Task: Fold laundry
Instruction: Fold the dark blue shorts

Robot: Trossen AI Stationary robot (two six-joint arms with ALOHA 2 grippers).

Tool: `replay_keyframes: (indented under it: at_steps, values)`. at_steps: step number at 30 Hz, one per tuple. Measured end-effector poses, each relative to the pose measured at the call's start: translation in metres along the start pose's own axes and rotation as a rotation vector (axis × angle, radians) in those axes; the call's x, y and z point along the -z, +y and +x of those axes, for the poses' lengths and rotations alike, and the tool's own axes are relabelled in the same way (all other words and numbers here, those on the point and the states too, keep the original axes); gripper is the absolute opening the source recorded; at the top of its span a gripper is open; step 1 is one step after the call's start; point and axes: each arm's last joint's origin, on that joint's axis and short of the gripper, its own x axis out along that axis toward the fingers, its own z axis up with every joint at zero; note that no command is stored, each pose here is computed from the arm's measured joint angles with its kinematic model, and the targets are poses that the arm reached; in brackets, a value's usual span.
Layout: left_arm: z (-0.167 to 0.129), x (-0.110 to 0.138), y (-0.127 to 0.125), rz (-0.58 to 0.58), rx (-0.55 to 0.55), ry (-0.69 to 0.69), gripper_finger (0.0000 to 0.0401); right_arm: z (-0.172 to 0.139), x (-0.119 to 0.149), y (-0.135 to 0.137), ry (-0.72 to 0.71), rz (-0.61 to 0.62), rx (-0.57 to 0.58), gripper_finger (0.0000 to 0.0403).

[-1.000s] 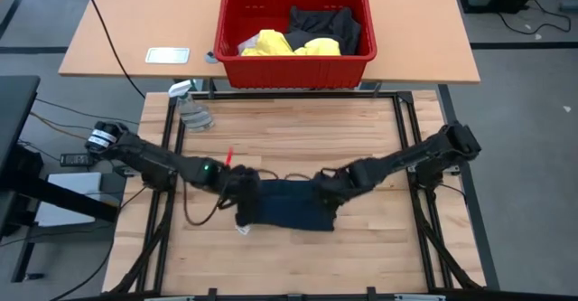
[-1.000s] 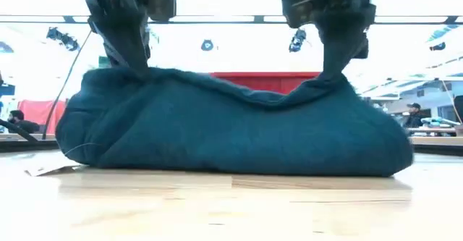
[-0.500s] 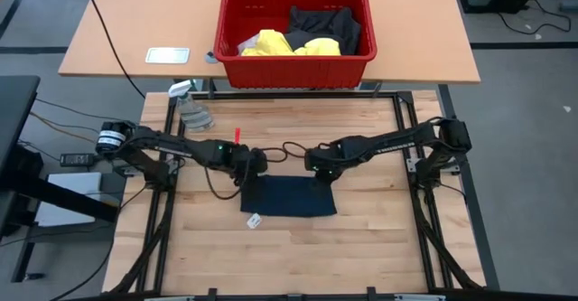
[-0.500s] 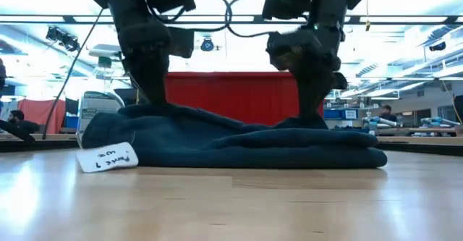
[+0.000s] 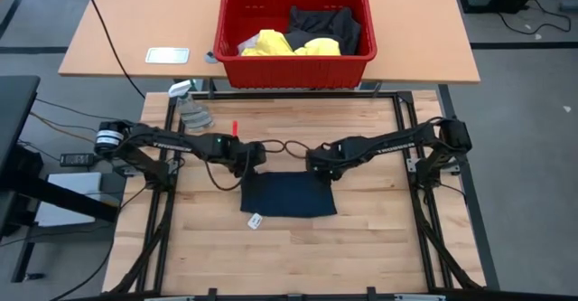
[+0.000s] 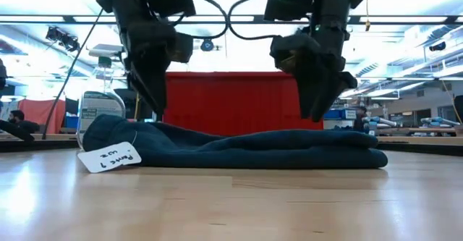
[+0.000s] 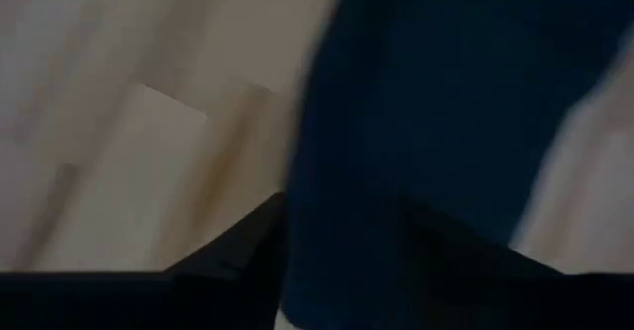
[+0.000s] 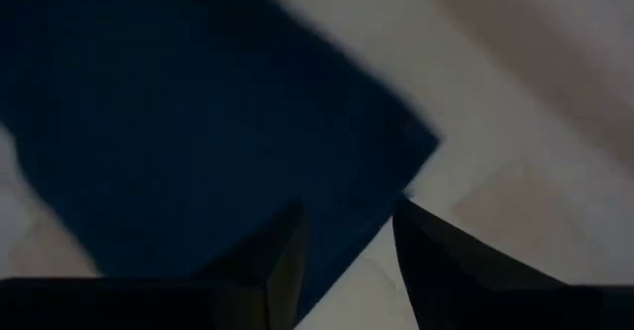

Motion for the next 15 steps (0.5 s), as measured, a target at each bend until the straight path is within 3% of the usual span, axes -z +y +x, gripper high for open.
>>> replay_keyframes:
  at_steps: [7, 15]
  values:
    - [0.006, 0.006, -0.036, 0.039, 0.108, -0.062, 0.0192, 0.025, 0.024, 0.008, -0.039, -0.011, -0.077, 0.0161]
    - [0.036, 0.020, -0.058, 0.060, 0.087, 0.015, 0.0177, 0.050, 0.064, 0.007, -0.018, 0.076, -0.053, 0.0156]
